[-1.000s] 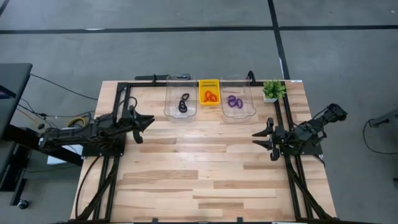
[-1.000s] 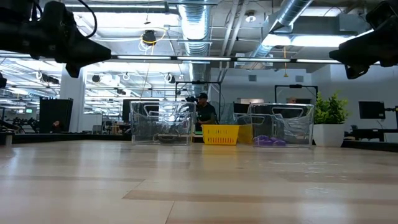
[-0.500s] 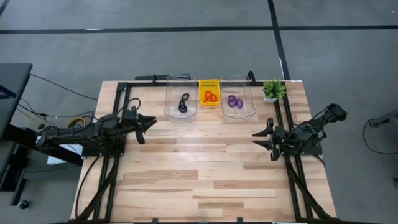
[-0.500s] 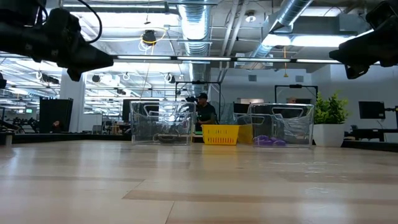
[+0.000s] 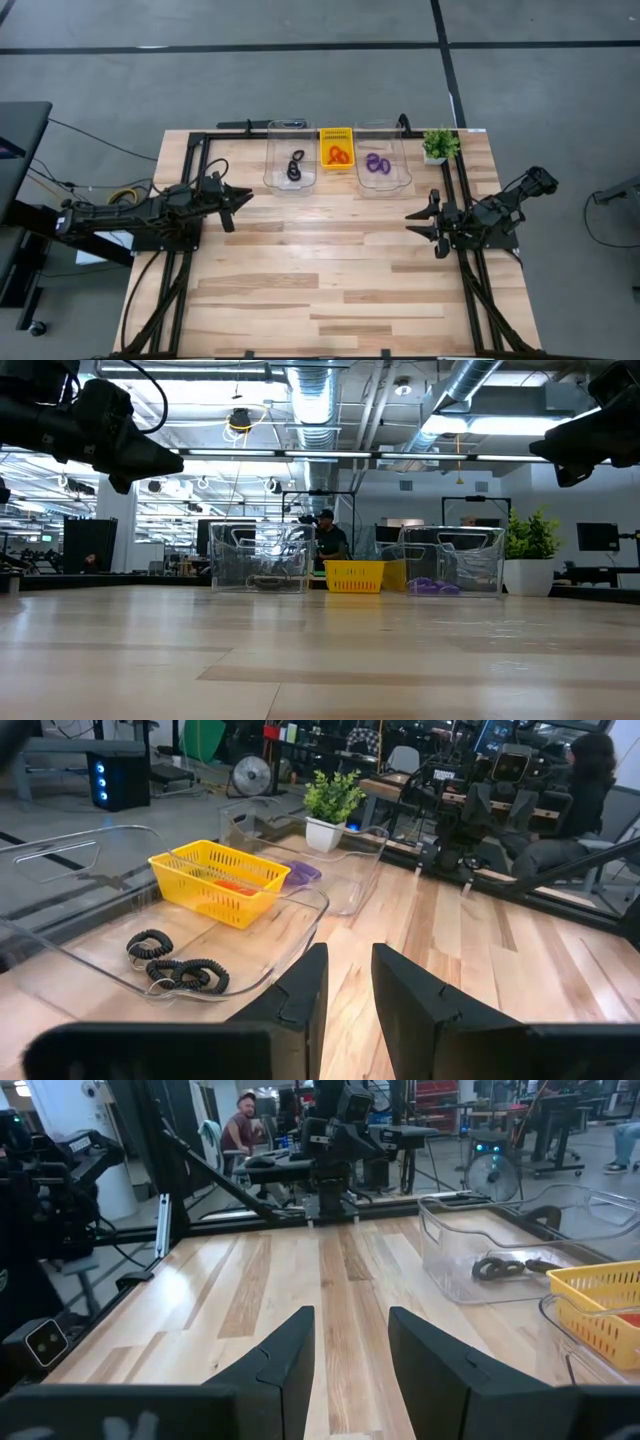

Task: Sort spring keychains
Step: Return to Home Position

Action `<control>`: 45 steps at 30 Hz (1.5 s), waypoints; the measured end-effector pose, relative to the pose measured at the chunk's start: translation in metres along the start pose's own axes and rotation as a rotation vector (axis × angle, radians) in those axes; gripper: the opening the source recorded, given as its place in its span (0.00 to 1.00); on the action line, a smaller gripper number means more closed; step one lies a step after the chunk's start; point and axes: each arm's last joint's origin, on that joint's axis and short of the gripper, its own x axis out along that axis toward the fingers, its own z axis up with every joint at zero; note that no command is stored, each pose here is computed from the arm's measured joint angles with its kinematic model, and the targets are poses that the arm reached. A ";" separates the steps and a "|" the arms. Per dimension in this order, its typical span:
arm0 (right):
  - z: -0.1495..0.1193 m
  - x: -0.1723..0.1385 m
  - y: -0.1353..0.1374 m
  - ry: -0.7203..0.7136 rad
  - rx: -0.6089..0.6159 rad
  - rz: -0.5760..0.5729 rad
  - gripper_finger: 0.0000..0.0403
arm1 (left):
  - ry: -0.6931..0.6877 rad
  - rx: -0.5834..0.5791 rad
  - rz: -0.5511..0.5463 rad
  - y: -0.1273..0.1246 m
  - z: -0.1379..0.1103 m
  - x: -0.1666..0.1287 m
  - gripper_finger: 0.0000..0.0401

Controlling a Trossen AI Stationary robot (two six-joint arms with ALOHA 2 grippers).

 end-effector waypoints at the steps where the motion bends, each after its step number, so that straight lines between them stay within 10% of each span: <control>1: 0.000 0.000 0.000 0.000 0.000 0.000 0.30 | 0.000 0.000 0.000 0.000 0.000 0.000 0.20; 45: 0.000 0.000 0.000 0.001 -0.001 -0.001 0.30 | -0.023 -0.006 -0.004 0.000 0.002 0.000 0.20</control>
